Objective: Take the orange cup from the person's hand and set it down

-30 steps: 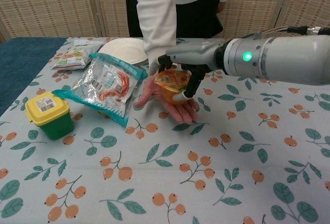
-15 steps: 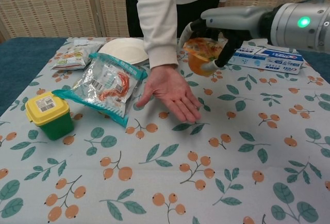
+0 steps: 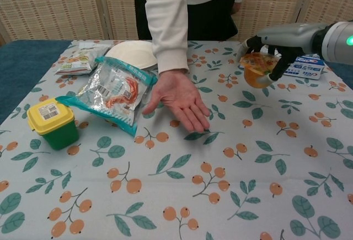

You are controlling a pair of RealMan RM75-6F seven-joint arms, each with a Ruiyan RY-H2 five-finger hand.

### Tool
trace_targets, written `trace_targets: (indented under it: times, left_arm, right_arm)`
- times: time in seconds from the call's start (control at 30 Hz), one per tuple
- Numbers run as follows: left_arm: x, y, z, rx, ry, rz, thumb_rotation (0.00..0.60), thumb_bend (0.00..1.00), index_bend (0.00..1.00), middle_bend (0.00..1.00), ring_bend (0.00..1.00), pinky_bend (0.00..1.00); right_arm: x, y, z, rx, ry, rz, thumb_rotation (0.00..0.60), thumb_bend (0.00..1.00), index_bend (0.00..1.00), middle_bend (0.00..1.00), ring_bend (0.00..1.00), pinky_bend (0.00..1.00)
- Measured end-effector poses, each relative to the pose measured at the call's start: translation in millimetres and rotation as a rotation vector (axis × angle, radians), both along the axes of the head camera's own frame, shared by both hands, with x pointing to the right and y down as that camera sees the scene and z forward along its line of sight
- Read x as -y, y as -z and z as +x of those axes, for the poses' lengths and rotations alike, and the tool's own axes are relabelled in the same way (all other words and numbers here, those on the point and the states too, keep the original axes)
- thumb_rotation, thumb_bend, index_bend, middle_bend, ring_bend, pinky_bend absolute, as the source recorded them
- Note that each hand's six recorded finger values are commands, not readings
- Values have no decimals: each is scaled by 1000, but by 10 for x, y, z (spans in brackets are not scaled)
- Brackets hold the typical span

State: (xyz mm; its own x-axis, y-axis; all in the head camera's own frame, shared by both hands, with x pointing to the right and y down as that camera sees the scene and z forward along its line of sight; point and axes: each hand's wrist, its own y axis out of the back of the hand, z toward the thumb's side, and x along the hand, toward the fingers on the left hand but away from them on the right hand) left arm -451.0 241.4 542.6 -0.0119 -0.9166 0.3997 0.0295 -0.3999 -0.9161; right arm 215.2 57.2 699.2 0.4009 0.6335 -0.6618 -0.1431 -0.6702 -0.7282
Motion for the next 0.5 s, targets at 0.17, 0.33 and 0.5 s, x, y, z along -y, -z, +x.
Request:
trace_targets:
  times: [0.17, 0.33, 0.5]
  left_arm:
    - [-20, 4, -25, 4, 7, -3, 600, 176, 114, 31, 113, 102]
    - [-40, 10, -44, 7, 11, -4, 600, 177, 114, 31, 113, 102]
    - [-50, 16, -68, 10, 15, -4, 600, 176, 107, 31, 113, 102]
  right_arm:
    - [-45, -212, -77, -18, 10, -27, 600, 384, 252, 239, 198, 396]
    - [-97, -402, -161, -46, 31, -48, 600, 371, 193, 203, 136, 277]
    - [-137, -429, -179, -50, 26, -68, 600, 320, 0, 40, 7, 131]
